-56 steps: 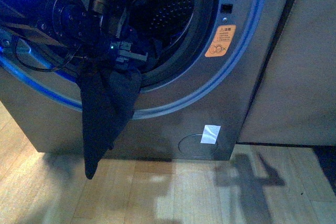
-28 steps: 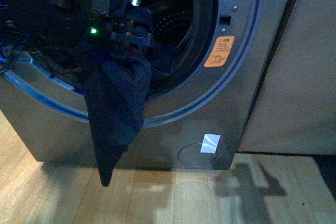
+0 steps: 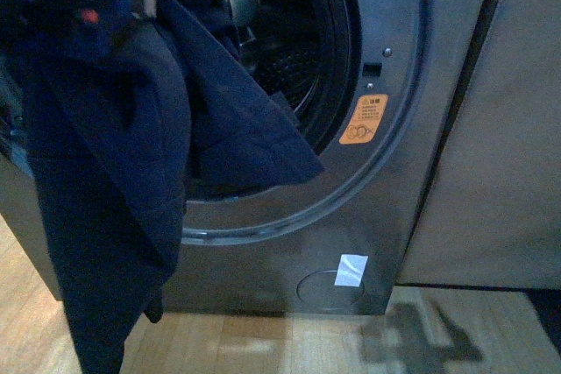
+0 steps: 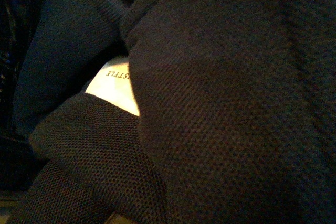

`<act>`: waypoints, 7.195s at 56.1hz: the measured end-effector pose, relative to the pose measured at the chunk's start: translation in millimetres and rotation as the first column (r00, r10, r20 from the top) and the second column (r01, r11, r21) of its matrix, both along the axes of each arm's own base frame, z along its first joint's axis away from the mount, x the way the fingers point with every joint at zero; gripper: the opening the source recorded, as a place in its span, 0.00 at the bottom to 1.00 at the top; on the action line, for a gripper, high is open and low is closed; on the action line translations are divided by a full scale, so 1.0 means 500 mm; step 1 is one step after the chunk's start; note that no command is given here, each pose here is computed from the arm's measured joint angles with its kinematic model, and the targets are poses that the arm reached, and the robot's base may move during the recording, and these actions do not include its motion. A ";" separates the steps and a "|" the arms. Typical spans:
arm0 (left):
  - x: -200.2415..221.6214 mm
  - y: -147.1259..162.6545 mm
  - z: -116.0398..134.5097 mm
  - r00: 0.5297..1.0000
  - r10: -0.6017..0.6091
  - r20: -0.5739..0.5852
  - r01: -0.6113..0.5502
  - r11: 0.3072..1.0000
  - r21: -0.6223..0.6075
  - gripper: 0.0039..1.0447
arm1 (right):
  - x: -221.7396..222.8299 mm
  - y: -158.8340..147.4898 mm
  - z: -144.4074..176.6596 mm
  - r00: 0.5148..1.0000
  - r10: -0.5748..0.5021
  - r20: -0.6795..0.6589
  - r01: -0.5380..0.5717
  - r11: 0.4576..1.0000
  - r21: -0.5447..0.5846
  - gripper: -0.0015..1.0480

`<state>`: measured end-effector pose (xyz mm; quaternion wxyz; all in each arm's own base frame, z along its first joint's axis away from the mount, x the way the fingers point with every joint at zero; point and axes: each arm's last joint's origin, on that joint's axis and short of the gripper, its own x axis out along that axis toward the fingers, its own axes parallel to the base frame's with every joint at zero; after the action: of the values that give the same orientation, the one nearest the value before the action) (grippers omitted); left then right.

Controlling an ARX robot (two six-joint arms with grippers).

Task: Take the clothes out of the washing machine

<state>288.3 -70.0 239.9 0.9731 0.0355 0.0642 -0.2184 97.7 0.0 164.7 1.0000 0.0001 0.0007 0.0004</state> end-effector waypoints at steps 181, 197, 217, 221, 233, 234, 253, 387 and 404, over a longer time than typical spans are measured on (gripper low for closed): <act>-0.066 -0.297 0.710 0.853 -0.332 0.404 0.394 0.916 -0.080 0.16 | 0.135 0.020 0.547 0.699 0.324 0.637 -0.149 0.938 -0.313 0.93; -0.066 -0.297 0.710 0.853 -0.332 0.404 0.394 0.916 -0.080 0.16 | 0.198 -0.057 0.538 0.732 0.436 0.523 -0.366 0.900 -0.238 0.93; -0.066 -0.297 0.710 0.853 -0.332 0.404 0.394 0.916 -0.080 0.16 | 0.266 -0.036 0.499 0.599 0.703 0.383 -0.783 0.615 0.096 0.93; -0.066 -0.297 0.710 0.853 -0.332 0.404 0.394 0.916 -0.080 0.16 | 0.270 -0.025 0.497 0.589 0.710 0.387 -0.799 0.583 0.146 0.93; -0.066 -0.297 0.710 0.853 -0.332 0.404 0.394 0.916 -0.080 0.16 | 0.252 0.016 0.499 0.527 0.747 0.405 -0.848 0.495 0.192 0.93; -0.066 -0.297 0.710 0.853 -0.332 0.404 0.394 0.916 -0.080 0.16 | 0.249 0.020 0.499 0.522 0.750 0.406 -0.851 0.489 0.192 0.93; -0.066 -0.297 0.710 0.853 -0.332 0.404 0.394 0.916 -0.080 0.16 | 0.175 0.077 0.516 0.394 0.802 0.450 -0.919 0.355 0.171 0.93; -0.068 -0.295 0.712 0.851 -0.330 0.408 0.394 0.916 -0.081 0.98 | 0.247 -0.193 0.651 0.711 -0.100 0.696 0.186 0.981 -0.049 0.05; -0.068 -0.295 0.713 0.851 -0.330 0.408 0.394 0.915 -0.084 0.98 | 0.160 -0.346 0.607 0.764 -0.169 0.623 0.306 0.944 -0.119 0.05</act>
<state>254.1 -217.3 596.3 0.9071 0.0090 -0.1546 -0.3914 177.5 -173.0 468.3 0.9333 -0.1074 -0.3183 -0.1272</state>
